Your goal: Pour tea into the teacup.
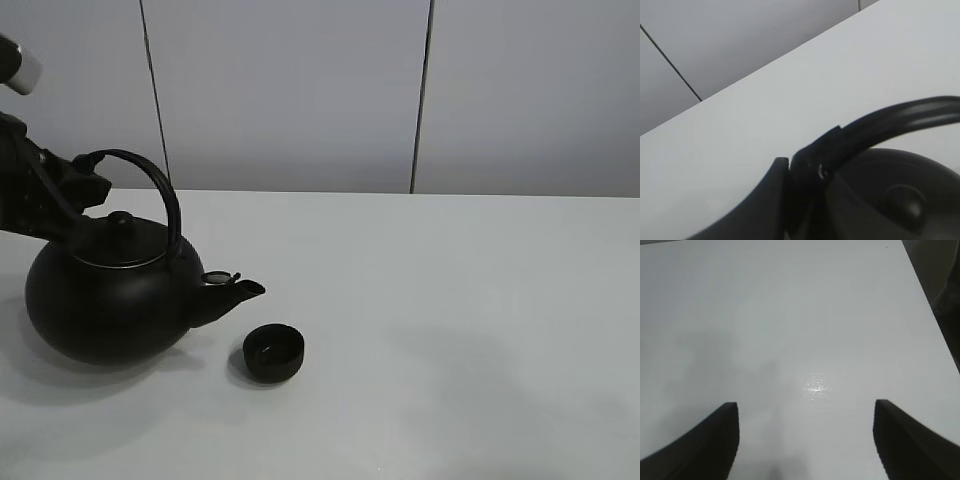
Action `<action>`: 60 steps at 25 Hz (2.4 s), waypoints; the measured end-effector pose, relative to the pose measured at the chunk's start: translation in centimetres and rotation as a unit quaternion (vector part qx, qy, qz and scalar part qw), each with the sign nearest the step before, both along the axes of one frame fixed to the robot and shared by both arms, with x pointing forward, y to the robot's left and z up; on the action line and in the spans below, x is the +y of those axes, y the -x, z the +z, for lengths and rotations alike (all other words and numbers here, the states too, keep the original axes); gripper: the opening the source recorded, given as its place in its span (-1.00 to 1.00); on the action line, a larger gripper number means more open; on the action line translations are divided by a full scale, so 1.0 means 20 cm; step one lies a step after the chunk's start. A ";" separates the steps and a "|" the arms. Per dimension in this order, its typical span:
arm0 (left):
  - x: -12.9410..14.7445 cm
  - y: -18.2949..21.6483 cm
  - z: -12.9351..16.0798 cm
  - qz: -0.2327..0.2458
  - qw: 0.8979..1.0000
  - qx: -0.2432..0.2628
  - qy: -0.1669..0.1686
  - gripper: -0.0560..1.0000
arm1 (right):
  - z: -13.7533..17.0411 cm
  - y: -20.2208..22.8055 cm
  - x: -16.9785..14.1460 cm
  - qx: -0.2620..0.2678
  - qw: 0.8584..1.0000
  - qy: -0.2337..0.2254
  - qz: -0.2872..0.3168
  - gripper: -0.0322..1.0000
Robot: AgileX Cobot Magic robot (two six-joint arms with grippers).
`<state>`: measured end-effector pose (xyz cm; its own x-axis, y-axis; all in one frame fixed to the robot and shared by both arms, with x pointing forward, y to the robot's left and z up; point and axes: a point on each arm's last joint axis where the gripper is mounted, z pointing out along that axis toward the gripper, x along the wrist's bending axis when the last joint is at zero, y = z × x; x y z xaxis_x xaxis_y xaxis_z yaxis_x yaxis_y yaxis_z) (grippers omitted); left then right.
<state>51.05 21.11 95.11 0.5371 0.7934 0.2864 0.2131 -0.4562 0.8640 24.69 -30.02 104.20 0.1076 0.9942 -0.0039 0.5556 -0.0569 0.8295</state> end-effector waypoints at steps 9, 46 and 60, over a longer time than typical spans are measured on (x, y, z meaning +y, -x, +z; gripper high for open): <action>-0.03 0.01 0.00 -0.023 1.000 -0.008 -0.009 -0.69 | 0.00 0.00 0.00 0.000 1.000 0.000 0.000 0.07; -0.06 -0.03 -0.02 -0.038 0.997 -0.011 -0.066 -0.69 | 0.00 0.00 0.00 0.000 1.000 0.000 0.000 0.07; -0.05 -0.03 -0.03 -0.040 0.996 -0.015 -0.080 -0.69 | 0.00 0.00 0.00 0.000 1.000 0.000 0.000 0.07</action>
